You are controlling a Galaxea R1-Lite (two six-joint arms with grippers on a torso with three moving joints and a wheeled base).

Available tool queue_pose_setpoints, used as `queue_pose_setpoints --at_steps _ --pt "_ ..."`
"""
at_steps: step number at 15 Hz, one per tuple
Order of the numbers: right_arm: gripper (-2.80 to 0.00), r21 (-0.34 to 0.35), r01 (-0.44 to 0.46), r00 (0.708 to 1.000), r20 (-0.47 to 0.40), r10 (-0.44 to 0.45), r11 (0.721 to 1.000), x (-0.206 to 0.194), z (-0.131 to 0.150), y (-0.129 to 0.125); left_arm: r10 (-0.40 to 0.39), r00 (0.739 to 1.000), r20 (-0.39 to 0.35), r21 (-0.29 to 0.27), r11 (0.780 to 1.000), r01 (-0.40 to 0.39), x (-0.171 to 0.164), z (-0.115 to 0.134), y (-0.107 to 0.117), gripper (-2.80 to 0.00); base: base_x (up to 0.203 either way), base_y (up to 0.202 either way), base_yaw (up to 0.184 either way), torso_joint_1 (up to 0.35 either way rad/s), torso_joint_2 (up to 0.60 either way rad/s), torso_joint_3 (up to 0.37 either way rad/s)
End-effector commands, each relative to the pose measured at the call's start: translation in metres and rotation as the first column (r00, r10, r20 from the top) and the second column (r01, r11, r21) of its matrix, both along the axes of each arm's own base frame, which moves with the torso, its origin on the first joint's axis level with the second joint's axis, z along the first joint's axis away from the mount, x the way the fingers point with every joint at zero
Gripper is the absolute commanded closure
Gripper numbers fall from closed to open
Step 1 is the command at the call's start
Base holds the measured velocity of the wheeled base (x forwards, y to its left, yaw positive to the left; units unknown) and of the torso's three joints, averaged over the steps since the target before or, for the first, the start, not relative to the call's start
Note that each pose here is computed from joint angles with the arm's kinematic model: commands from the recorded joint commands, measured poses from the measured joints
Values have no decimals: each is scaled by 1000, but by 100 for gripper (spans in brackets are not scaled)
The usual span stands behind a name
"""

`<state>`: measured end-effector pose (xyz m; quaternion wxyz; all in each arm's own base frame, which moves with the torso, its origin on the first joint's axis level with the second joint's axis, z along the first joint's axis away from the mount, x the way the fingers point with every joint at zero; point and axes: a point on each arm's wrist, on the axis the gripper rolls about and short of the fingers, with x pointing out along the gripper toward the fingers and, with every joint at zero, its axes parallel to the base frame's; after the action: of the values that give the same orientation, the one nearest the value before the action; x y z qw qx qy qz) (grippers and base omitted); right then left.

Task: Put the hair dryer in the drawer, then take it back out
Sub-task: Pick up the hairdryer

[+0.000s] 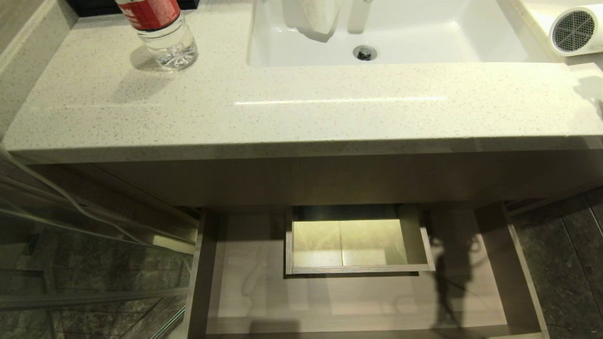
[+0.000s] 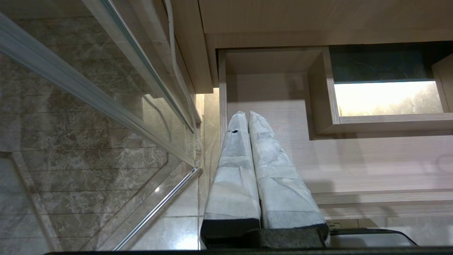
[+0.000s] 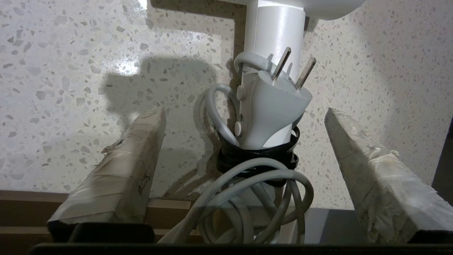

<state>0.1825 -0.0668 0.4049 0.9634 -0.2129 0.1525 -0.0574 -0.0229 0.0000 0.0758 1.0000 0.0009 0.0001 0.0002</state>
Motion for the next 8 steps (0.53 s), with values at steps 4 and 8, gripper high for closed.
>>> queue_pose_setpoints --at_steps 4,8 --pt "-280 42 51 998 -51 -48 998 -14 -6 -2 1 1000 -1 0 1000 -1 0 0 0 0 0 0 0 0 0 0" --pt "-280 104 83 994 -83 -74 991 -7 -12 -8 0 1000 0 0 1000 0 0 0 0 0 0 0 0 0 0 0"
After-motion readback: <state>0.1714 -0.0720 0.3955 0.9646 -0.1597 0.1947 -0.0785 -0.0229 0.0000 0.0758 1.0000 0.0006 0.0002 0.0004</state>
